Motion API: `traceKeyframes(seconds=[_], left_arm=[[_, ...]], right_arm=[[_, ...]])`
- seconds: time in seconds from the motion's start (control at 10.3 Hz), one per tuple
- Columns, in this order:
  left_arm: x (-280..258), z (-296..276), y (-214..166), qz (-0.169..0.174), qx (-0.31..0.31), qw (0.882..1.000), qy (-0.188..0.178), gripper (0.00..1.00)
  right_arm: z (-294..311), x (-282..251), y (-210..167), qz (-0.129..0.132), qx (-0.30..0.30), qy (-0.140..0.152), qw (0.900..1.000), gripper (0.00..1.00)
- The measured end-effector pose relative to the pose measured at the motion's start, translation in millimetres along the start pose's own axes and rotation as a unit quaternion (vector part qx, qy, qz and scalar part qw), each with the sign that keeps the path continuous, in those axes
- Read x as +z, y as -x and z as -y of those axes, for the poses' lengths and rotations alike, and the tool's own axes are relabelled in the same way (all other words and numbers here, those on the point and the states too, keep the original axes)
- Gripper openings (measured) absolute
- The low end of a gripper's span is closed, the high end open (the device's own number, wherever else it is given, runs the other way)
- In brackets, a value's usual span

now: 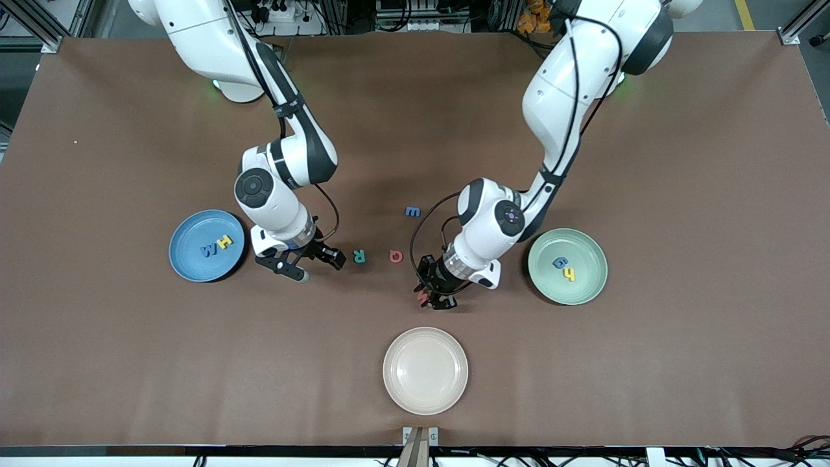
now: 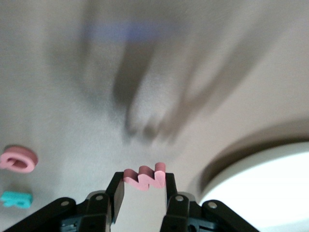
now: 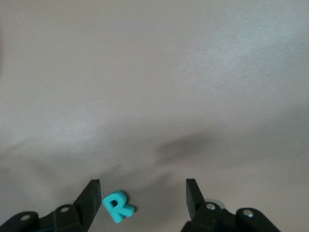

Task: Sort uppercase to blue plate, lowercase to green plate
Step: 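Carry the w to the green plate while the right gripper grasps the R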

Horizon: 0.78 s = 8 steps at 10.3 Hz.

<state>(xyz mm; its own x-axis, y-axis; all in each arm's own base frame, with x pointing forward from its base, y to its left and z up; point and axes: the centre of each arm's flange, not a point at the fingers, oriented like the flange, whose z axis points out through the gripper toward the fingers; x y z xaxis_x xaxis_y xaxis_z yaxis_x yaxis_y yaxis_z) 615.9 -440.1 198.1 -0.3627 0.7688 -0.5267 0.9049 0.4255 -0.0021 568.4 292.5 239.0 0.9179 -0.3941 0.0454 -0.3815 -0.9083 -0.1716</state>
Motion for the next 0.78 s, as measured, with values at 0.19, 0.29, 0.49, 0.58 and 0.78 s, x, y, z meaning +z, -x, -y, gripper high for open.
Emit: traceKeyframes(seconds=[0.19,0.29,0.49,0.58,0.78], left_arm=[[-32.2,-10.0,-3.1,-0.012,0.004,1.000,-0.012,0.39],[-49.0,-18.3,-9.9,-0.020,0.013,1.000,-0.018,0.39],[-84.9,-40.8,-37.0,-0.039,0.030,0.998,-0.030,0.39],[-99.2,-52.0,-53.2,-0.049,0.037,0.997,-0.040,0.39],[-120.1,-77.9,-86.2,-0.064,0.043,0.995,-0.063,0.39]], right_arm=[[27.2,0.9,24.7,0.001,-0.025,-0.005,1.000,0.79],[40.3,7.9,41.2,0.004,-0.042,-0.004,0.999,0.79],[57.8,36.5,71.8,-0.006,-0.104,0.021,0.994,0.78],[56.9,51.8,76.2,-0.022,-0.140,0.036,0.989,0.78],[46.5,73.0,71.1,-0.037,-0.191,0.057,0.979,0.75]])
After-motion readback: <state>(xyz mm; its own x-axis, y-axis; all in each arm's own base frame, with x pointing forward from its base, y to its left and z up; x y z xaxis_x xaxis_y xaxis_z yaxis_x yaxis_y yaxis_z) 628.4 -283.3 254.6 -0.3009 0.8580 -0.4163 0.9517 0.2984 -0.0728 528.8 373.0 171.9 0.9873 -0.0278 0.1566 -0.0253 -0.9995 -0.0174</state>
